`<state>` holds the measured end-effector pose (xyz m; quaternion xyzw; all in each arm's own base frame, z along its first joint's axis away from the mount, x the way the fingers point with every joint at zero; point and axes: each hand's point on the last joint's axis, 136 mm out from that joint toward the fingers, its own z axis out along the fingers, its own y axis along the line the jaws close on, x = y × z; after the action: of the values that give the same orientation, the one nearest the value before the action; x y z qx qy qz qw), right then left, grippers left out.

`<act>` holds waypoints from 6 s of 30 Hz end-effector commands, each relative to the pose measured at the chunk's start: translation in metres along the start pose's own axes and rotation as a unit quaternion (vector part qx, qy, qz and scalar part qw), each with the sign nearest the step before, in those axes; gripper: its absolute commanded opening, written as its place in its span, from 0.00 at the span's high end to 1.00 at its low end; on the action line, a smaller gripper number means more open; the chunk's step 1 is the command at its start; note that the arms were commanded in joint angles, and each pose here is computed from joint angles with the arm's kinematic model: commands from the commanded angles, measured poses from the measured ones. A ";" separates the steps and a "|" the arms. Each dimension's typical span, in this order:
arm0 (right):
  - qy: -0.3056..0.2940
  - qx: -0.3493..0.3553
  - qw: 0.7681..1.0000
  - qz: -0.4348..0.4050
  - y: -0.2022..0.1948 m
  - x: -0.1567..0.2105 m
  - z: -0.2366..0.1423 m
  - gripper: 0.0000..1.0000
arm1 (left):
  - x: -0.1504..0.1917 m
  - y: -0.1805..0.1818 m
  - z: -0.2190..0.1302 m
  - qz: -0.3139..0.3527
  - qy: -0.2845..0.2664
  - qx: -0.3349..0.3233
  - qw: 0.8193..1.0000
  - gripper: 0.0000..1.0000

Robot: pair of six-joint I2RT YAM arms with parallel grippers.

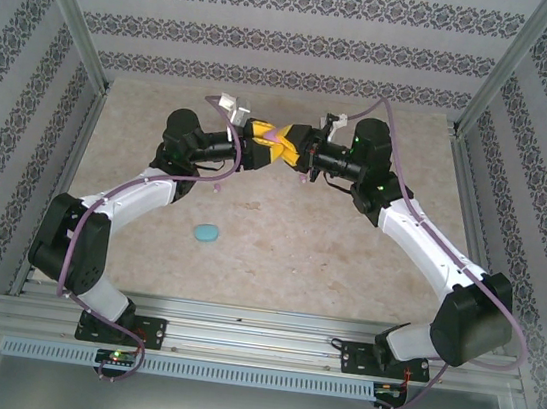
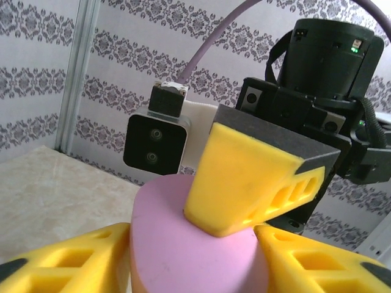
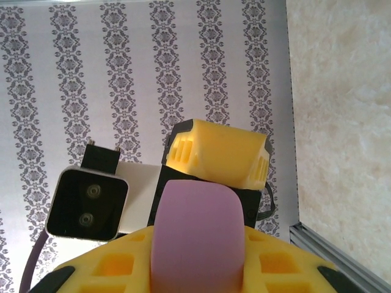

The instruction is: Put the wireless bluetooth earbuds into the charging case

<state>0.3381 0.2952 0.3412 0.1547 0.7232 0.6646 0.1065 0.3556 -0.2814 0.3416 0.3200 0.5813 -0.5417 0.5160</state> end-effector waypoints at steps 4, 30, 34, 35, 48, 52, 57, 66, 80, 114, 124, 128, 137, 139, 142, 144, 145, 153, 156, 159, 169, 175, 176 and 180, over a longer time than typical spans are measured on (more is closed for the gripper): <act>-0.021 -0.019 1.000 -0.011 0.011 0.002 -0.006 0.82 | -0.002 -0.015 0.003 0.033 0.004 0.011 0.999 0.38; -0.016 -0.023 0.992 -0.120 0.038 0.001 -0.042 0.32 | -0.023 -0.038 0.000 0.027 -0.004 0.048 0.998 0.87; -0.038 -0.029 0.976 -0.214 0.063 -0.001 -0.075 0.31 | -0.028 -0.047 -0.003 0.022 0.005 0.064 0.998 0.88; -0.032 -0.024 0.967 -0.252 0.068 0.004 -0.081 0.31 | -0.029 -0.050 -0.004 0.019 0.009 0.069 0.997 0.88; 0.125 0.018 0.831 -0.541 0.065 0.071 -0.058 0.31 | -0.046 -0.085 -0.010 -0.016 0.058 0.127 0.990 0.88; 0.138 -0.005 0.818 -0.558 0.067 0.075 -0.052 0.31 | -0.044 -0.090 -0.013 -0.023 0.072 0.125 0.989 0.89; 0.145 -0.011 0.808 -0.570 0.062 0.073 -0.047 0.31 | -0.044 -0.095 -0.015 -0.031 0.078 0.132 0.988 0.89; 0.121 0.015 0.806 -0.580 0.056 0.060 -0.045 0.29 | -0.044 -0.101 -0.017 -0.036 0.083 0.138 0.986 0.89; 0.126 0.003 0.811 -0.572 0.055 0.060 -0.040 0.28 | -0.043 -0.105 -0.019 -0.041 0.084 0.147 0.985 0.89; 0.107 -0.028 0.867 -0.485 0.059 0.048 -0.039 0.48 | -0.034 -0.118 -0.017 0.001 0.094 0.144 0.985 0.91; 0.090 -0.023 0.872 -0.480 0.060 0.040 -0.040 0.45 | -0.029 -0.120 -0.014 0.012 0.096 0.141 0.985 0.91; 0.083 -0.020 0.875 -0.477 0.061 0.036 -0.041 0.43 | -0.027 -0.120 -0.014 0.014 0.097 0.137 0.986 0.91; 0.075 -0.013 0.878 -0.473 0.059 0.033 -0.042 0.42 | -0.022 -0.120 -0.015 0.026 0.099 0.125 0.987 0.91; 0.071 -0.011 0.878 -0.473 0.060 0.033 -0.043 0.42 | -0.021 -0.121 -0.015 0.030 0.098 0.122 0.987 0.91; 0.064 -0.010 0.878 -0.474 0.060 0.034 -0.046 0.42 | -0.019 -0.121 -0.016 0.038 0.100 0.114 0.988 0.91; 0.057 -0.007 0.878 -0.474 0.059 0.035 -0.049 0.42 | -0.016 -0.122 -0.017 0.045 0.102 0.110 0.988 0.91; 0.055 -0.006 0.878 -0.475 0.059 0.035 -0.049 0.43 | -0.015 -0.122 -0.017 0.048 0.103 0.109 0.988 0.91; 0.046 -0.005 0.881 -0.471 0.054 0.037 -0.052 0.42 | -0.006 -0.125 -0.014 0.064 0.120 0.100 0.986 0.91; 0.045 -0.005 0.881 -0.471 0.054 0.038 -0.053 0.42 | -0.002 -0.126 -0.012 0.073 0.127 0.095 0.985 0.92; 0.042 -0.003 0.881 -0.471 0.053 0.037 -0.053 0.42 | 0.002 -0.126 -0.012 0.081 0.132 0.088 0.984 0.92; 0.023 0.008 0.885 -0.464 0.054 0.028 -0.051 0.42 | 0.005 -0.121 -0.012 0.097 0.135 0.066 0.984 0.92; 0.034 -0.004 0.887 -0.461 0.057 0.033 -0.050 0.42 | 0.004 -0.118 -0.012 0.092 0.131 0.059 0.985 0.92; 0.039 -0.007 0.886 -0.462 0.056 0.036 -0.050 0.42 | 0.003 -0.118 -0.011 0.089 0.129 0.058 0.986 0.92; 0.054 -0.019 0.879 -0.473 0.056 0.047 -0.054 0.38 | 0.003 -0.118 -0.010 0.072 0.126 0.062 0.987 0.92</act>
<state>0.2934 0.2666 0.3938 -0.2177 0.7235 0.5461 0.3620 0.2494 -0.2962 0.3618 0.4560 0.5975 -0.4847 0.4474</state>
